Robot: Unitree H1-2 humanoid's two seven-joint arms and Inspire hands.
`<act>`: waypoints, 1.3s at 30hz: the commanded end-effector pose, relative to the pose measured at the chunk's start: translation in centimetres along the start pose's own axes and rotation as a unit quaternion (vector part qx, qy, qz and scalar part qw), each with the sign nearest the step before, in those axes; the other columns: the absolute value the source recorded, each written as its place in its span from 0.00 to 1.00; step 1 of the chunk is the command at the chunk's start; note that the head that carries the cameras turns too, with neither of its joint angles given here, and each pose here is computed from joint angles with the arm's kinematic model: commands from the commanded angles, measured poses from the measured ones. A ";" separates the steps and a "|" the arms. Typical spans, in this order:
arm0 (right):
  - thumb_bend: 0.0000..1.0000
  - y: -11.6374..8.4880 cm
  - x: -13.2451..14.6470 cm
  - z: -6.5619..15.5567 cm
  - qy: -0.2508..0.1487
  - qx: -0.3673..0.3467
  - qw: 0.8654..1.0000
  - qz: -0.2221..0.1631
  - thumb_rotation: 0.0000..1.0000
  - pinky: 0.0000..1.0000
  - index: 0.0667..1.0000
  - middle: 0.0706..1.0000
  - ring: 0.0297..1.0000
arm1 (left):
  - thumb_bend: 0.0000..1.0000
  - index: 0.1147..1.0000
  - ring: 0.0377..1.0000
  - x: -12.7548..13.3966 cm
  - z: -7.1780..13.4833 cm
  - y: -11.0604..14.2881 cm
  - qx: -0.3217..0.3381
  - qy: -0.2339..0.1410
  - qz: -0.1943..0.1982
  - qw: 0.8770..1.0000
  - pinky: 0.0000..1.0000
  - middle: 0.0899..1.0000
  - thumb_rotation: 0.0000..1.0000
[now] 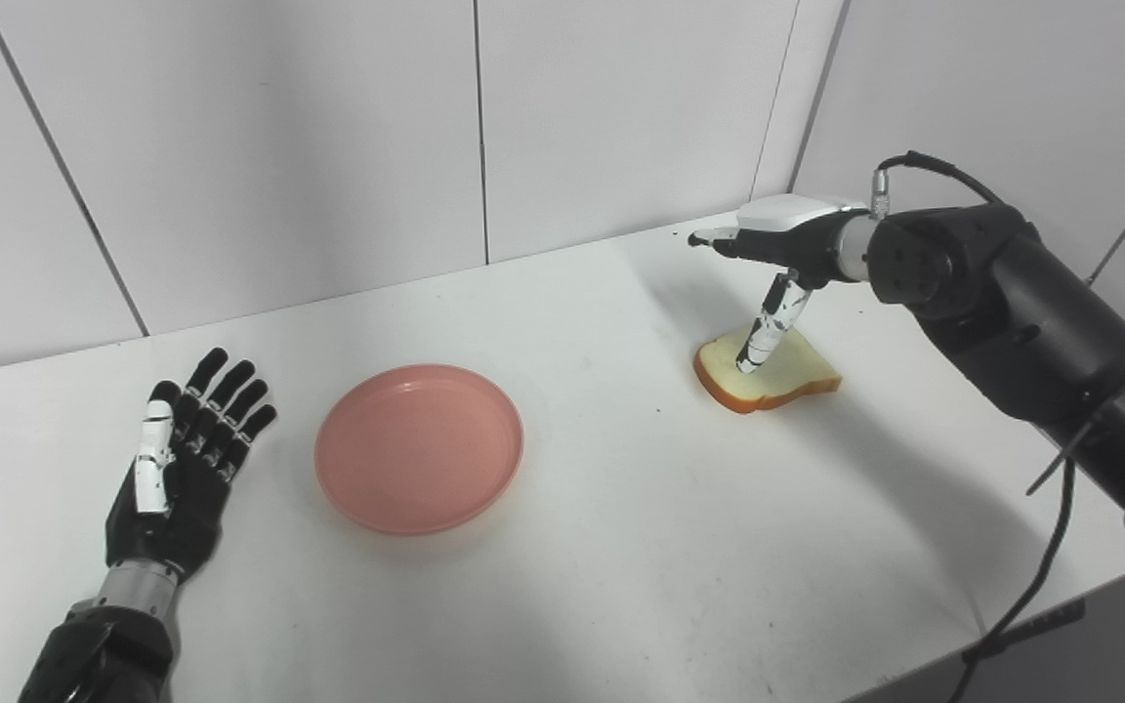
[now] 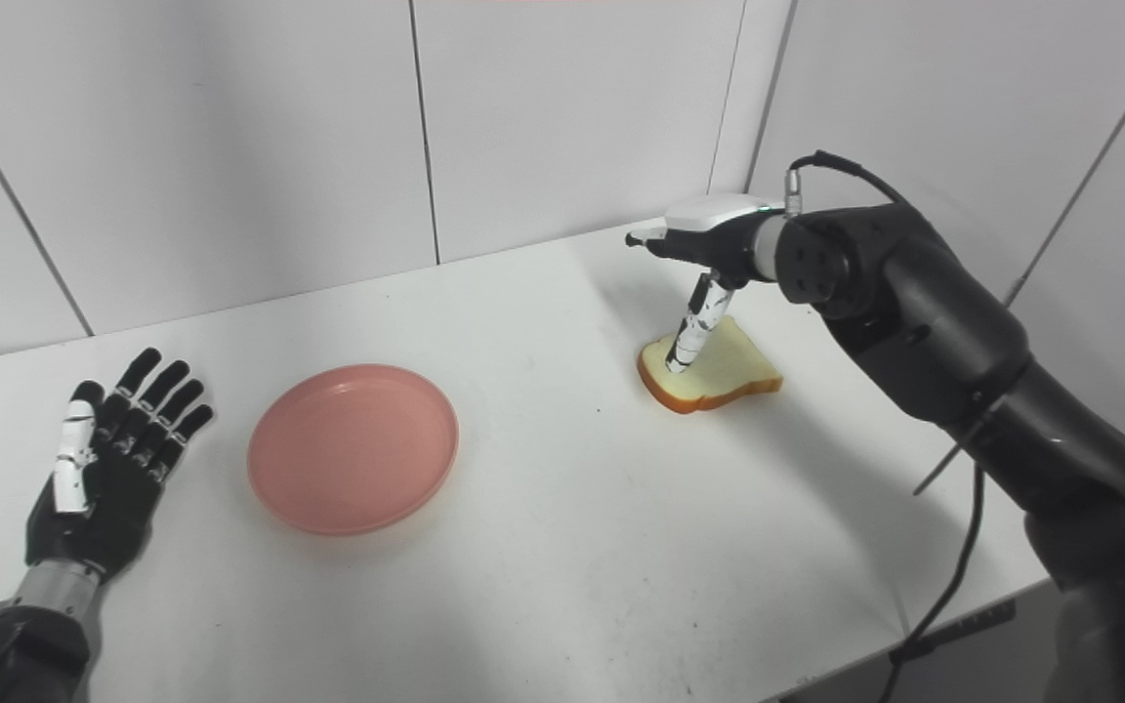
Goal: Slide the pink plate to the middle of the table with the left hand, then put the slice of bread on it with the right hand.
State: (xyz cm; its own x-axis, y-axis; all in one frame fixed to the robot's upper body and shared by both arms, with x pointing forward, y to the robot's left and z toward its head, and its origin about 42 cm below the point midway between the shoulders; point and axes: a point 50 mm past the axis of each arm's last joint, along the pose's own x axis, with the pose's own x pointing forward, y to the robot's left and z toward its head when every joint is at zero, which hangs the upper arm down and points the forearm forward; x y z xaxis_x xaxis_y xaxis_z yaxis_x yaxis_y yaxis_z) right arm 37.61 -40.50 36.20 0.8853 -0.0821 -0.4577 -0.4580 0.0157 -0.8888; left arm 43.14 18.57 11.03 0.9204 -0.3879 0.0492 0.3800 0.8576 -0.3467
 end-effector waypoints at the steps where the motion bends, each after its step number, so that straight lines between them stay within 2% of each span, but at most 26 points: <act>1: 1.00 -1.6 -0.7 -0.7 0.017 -0.008 0.999 -0.028 0.30 0.93 1.00 1.00 1.00 | 0.51 0.90 0.92 -3.9 -3.8 2.7 -0.014 0.071 0.043 0.996 0.91 0.90 0.97; 7: 1.00 -0.7 0.2 -0.9 0.029 -0.012 0.999 -0.013 0.30 0.93 1.00 1.00 1.00 | 0.51 0.90 0.92 -4.1 -3.7 2.9 -0.009 0.071 0.043 0.997 0.91 0.90 0.97; 14: 1.00 1.0 1.3 -0.6 0.025 -0.039 0.999 -0.007 0.33 0.92 1.00 1.00 1.00 | 0.51 0.90 0.92 -4.1 -3.5 3.0 -0.007 0.072 0.044 0.996 0.92 0.90 0.97; 20: 1.00 2.0 1.8 -0.7 0.012 -0.063 0.998 -0.016 0.34 0.92 1.00 1.00 1.00 | 0.51 0.90 0.92 -4.2 -3.4 2.8 -0.006 0.072 0.047 0.996 0.91 0.90 0.96; 25: 1.00 2.7 2.5 -1.0 0.009 -0.099 0.995 -0.019 0.37 0.99 1.00 1.00 1.00 | 0.51 0.91 0.92 -4.2 -3.3 2.9 -0.003 0.074 0.043 0.996 0.92 0.90 0.99; 32: 1.00 3.8 3.5 -1.8 -0.003 -0.152 0.988 -0.033 0.40 1.00 1.00 1.00 1.00 | 0.52 0.91 0.92 -4.3 -3.2 2.9 -0.004 0.073 0.046 0.996 0.91 0.90 0.96; 39: 1.00 3.7 3.9 -2.1 0.003 -0.169 0.985 -0.034 0.39 1.00 1.00 1.00 1.00 | 0.53 0.91 0.92 -4.3 -3.2 2.7 0.000 0.074 0.048 0.996 0.90 0.91 0.96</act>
State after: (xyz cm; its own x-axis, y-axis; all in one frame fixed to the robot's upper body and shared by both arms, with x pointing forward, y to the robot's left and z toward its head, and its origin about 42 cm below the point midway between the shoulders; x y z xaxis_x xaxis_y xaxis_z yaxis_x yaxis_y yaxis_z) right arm 38.54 -42.49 28.43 0.8794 -0.0839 -0.4685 -0.4726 -0.2710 -0.8385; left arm 42.30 19.88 11.12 0.9242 -0.3787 0.0489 0.3734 0.8695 -0.3232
